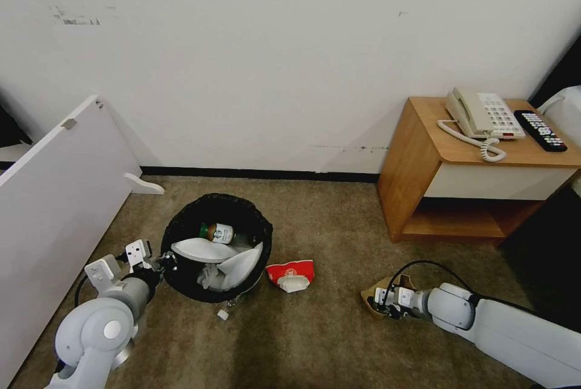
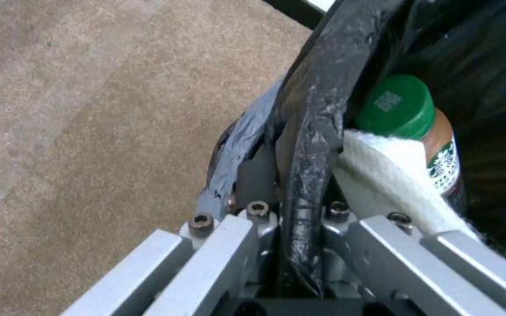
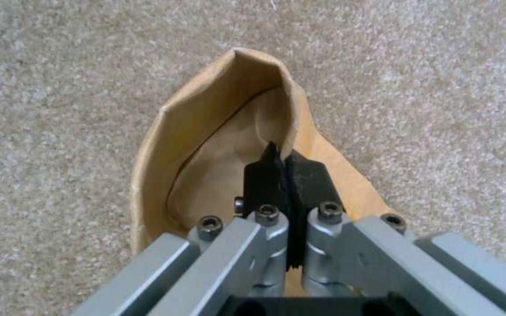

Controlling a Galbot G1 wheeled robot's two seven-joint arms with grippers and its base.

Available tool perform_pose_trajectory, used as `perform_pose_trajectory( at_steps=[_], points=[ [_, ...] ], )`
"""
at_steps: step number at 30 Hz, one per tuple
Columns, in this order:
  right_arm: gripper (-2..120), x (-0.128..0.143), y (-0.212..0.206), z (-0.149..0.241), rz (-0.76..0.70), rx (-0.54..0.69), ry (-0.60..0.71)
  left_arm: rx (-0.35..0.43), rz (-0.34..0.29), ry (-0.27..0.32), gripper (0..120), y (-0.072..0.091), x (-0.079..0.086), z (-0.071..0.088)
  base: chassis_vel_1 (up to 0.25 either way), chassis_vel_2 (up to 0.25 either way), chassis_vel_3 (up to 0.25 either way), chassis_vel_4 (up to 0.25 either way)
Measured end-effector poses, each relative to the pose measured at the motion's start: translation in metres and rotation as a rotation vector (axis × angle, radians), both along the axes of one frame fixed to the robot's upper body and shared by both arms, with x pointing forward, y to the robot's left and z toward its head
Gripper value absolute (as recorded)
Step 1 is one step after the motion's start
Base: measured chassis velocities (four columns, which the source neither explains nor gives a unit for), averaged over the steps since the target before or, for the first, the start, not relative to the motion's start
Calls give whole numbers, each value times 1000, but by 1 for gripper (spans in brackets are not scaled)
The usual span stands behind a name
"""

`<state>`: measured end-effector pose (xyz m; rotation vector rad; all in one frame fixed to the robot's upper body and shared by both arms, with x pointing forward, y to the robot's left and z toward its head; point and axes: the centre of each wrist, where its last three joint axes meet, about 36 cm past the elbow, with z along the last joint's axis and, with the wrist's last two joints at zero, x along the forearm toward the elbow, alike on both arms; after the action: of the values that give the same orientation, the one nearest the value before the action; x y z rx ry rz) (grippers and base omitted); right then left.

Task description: Pick up the trash bin and place the garbage on the floor into it.

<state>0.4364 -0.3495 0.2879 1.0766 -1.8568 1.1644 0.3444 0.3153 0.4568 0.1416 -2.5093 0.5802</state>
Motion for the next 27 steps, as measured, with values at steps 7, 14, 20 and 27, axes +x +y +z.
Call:
perform_pose_trajectory(
  at_steps=[7,14,20,27],
  points=[
    [0,1,-2,2,2,2,-7,-3,1,3,1,-2,0,-2,0,0,0,0],
    [0,3,-5,8,1,4,-21,0,1,8,1,-3,0,-5,0,0,0,0],
    [0,4,-8,19,-3,8,-45,-1,-4,9,1,-5,0,-5,0,0,0,0],
    [0,5,-18,41,-10,18,-99,10,-14,12,1,-5,0,-5,0,0,0,0]
  ],
)
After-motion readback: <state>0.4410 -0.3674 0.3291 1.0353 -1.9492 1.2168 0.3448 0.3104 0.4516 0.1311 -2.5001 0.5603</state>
